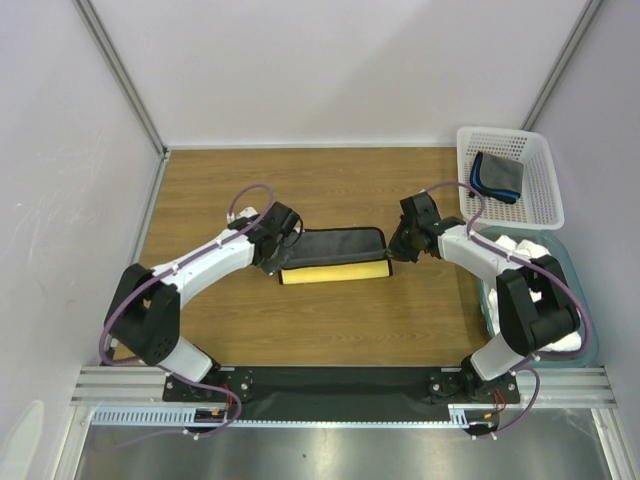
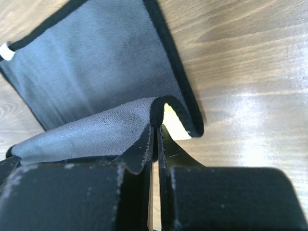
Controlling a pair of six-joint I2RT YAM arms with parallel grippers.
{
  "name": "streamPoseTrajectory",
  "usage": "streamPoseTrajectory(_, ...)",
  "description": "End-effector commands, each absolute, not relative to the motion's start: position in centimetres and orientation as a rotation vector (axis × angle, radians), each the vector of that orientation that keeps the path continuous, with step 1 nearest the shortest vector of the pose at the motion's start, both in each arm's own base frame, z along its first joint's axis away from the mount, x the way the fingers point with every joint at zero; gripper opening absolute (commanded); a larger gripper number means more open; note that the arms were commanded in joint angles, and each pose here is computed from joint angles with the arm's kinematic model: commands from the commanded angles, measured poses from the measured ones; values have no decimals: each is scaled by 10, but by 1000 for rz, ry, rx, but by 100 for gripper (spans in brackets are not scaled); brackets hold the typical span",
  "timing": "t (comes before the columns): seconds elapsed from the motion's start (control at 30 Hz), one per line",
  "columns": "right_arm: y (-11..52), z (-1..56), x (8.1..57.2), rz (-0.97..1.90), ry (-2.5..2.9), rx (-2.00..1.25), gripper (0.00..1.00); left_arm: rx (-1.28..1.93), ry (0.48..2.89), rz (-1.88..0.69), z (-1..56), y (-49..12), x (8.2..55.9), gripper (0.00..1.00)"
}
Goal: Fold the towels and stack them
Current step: Fold the towel
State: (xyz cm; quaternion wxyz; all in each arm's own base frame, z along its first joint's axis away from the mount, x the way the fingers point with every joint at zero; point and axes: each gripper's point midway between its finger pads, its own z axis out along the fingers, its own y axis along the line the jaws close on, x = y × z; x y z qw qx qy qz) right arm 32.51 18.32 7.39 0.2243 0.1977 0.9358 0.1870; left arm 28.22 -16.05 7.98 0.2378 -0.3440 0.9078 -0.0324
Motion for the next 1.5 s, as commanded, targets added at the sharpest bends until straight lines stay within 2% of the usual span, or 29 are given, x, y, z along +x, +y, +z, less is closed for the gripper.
streamPoseTrajectory(0.0, 187, 84, 346, 547, 2530, 525, 0, -924, 2441, 6, 85, -148, 298, 0)
streamPoseTrajectory(0.47, 180, 118, 361, 548, 2447, 503, 0, -888, 2382, 1, 107, -148, 316, 0)
streamPoseTrajectory(1.47, 178, 72, 388, 518, 2539, 537, 0, -854, 2381, 118, 78, -145, 358, 0)
